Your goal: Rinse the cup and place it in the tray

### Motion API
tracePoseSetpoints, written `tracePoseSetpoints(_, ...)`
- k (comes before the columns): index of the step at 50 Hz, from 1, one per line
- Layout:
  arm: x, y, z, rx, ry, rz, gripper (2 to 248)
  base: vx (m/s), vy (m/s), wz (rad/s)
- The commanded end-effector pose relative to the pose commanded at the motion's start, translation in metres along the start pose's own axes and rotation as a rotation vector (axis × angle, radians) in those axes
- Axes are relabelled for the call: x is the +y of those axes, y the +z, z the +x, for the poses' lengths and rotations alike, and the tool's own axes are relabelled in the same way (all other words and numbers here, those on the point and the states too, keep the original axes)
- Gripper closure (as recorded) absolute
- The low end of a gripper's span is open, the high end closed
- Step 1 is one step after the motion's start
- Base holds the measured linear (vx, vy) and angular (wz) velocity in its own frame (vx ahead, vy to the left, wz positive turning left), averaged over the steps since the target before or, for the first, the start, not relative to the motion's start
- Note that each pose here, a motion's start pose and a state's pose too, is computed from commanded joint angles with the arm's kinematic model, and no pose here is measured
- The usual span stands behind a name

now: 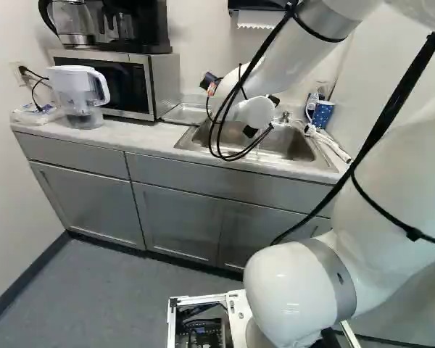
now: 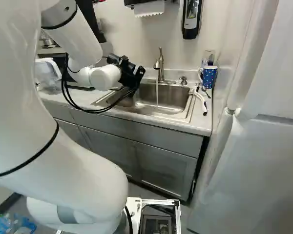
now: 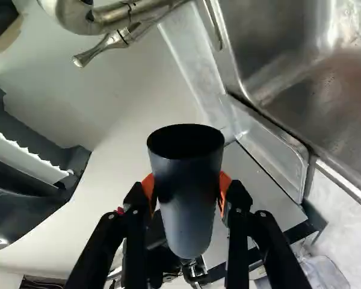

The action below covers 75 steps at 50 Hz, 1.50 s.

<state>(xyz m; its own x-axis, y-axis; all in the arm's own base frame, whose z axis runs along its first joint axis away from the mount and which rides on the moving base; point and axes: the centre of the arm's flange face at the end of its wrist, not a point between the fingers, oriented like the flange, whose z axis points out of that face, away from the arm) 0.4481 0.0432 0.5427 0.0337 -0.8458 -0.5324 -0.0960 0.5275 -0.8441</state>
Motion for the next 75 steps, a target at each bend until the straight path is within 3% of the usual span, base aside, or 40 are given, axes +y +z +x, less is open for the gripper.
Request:
tracePoseSetpoints(12,0.0,0.0,0.0,0.0,-0.002,0.0,129,0.0,0.0,0.0)
tracePoseSetpoints(18,0.0,0.0,0.0,0.0,-0.041,0.0,129,0.0,0.0,0.0)
tracePoseSetpoints(75,0.0,0.0,0.0,0.0,-0.631,0.0,129,0.0,0.0,0.0)
